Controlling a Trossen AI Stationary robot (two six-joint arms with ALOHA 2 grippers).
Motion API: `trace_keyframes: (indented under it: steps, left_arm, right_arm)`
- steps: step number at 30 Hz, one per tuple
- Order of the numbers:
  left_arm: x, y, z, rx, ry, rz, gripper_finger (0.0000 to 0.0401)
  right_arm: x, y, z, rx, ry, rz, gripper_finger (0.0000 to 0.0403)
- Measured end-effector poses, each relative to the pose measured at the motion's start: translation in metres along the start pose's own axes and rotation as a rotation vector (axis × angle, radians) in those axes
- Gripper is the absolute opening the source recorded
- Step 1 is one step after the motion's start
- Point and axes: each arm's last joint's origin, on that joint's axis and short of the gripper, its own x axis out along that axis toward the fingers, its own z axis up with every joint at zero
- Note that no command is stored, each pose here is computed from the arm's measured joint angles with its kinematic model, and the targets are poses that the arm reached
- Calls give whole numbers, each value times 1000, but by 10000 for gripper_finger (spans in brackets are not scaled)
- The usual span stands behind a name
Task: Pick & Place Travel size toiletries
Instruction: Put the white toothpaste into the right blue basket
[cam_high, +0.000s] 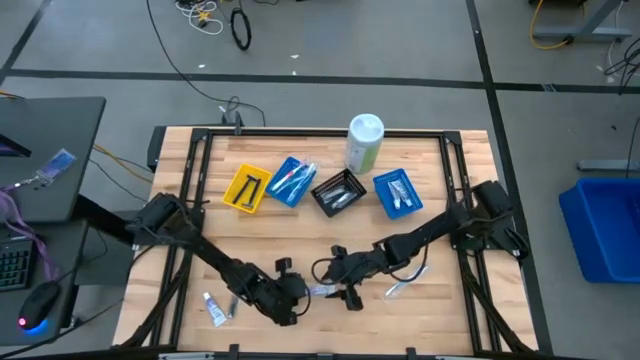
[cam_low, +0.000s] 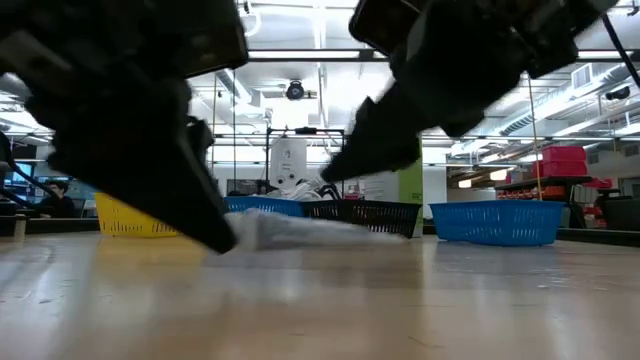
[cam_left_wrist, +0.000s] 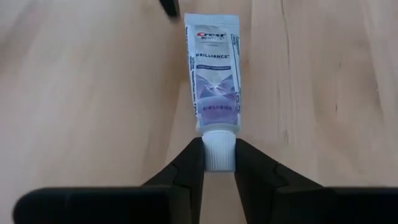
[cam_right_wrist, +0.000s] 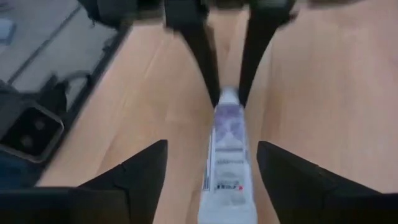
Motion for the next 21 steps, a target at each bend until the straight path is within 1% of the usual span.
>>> trace_keyframes:
  steps: [5,10,14,21]
  left_arm:
    - [4,5,10,-5,-51,0,72]
    - [8,10,16,-7,-72,8,75]
    - [10,13,18,-11,-70,12,79]
    - [10,14,18,-17,-76,18,78]
  right_arm:
    - [12,-3,-15,-7,52,-34,282]
    - [16,-5,-19,-15,63,-44,286]
    - [16,-4,-18,-53,55,-40,261]
    - [15,-5,-19,-35,70,-55,192]
